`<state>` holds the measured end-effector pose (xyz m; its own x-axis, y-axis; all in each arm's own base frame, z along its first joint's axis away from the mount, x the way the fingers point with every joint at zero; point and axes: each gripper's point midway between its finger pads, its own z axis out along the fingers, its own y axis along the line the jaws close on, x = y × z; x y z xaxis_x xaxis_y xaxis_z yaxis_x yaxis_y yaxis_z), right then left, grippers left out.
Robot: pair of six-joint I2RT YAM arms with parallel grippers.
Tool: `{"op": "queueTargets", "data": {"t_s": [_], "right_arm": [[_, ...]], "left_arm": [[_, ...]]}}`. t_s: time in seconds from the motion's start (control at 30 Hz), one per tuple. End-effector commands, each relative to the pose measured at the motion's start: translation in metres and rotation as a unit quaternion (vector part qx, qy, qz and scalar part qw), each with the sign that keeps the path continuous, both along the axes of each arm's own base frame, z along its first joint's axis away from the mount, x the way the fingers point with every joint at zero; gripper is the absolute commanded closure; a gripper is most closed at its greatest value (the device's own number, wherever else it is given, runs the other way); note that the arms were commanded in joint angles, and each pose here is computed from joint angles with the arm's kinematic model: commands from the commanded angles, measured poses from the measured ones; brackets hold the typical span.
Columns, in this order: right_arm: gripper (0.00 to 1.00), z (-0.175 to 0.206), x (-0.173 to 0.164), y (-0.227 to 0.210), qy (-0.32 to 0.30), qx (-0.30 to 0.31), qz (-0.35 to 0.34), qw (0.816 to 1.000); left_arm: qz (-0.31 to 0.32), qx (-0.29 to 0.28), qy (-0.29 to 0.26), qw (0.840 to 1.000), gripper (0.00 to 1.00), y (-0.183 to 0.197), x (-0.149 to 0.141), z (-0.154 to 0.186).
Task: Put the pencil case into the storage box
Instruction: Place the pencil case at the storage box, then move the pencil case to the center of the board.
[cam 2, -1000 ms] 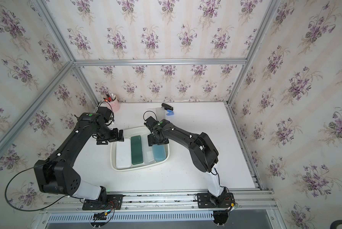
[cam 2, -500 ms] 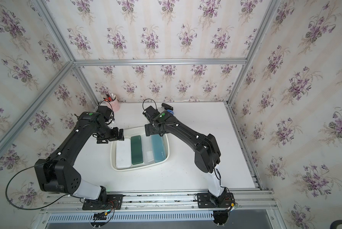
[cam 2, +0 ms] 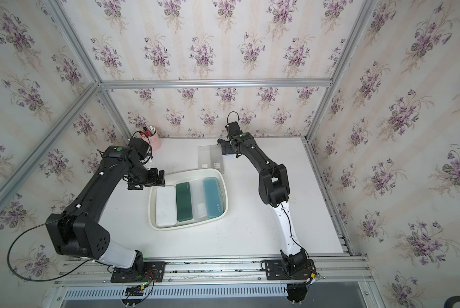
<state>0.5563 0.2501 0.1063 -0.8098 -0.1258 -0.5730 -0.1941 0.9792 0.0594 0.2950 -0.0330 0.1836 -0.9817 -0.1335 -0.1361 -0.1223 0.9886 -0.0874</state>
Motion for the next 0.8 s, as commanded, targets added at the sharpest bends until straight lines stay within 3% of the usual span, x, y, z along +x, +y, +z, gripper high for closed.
{"op": "queueTargets", "data": {"t_s": [0.0,0.23,0.57,0.77], "right_arm": [[0.0,-0.002,0.012,0.024,-0.026,0.027,0.057,0.998],[0.0,-0.05,0.02,0.033,-0.014,0.011,0.069,0.997],[0.0,-0.054,0.017,0.071,-0.041,0.019,0.095,0.994],[0.0,-0.077,0.009,0.067,-0.012,0.008,0.089,0.996]], "left_arm": [[-0.001,0.004,0.014,1.0,0.01,0.002,-0.006,-0.002],[0.001,0.005,0.012,1.0,0.01,0.002,-0.004,-0.002],[-0.002,0.007,0.012,1.0,0.01,0.003,-0.007,-0.001],[-0.001,0.007,0.011,1.0,0.01,0.003,-0.009,-0.002]]}}
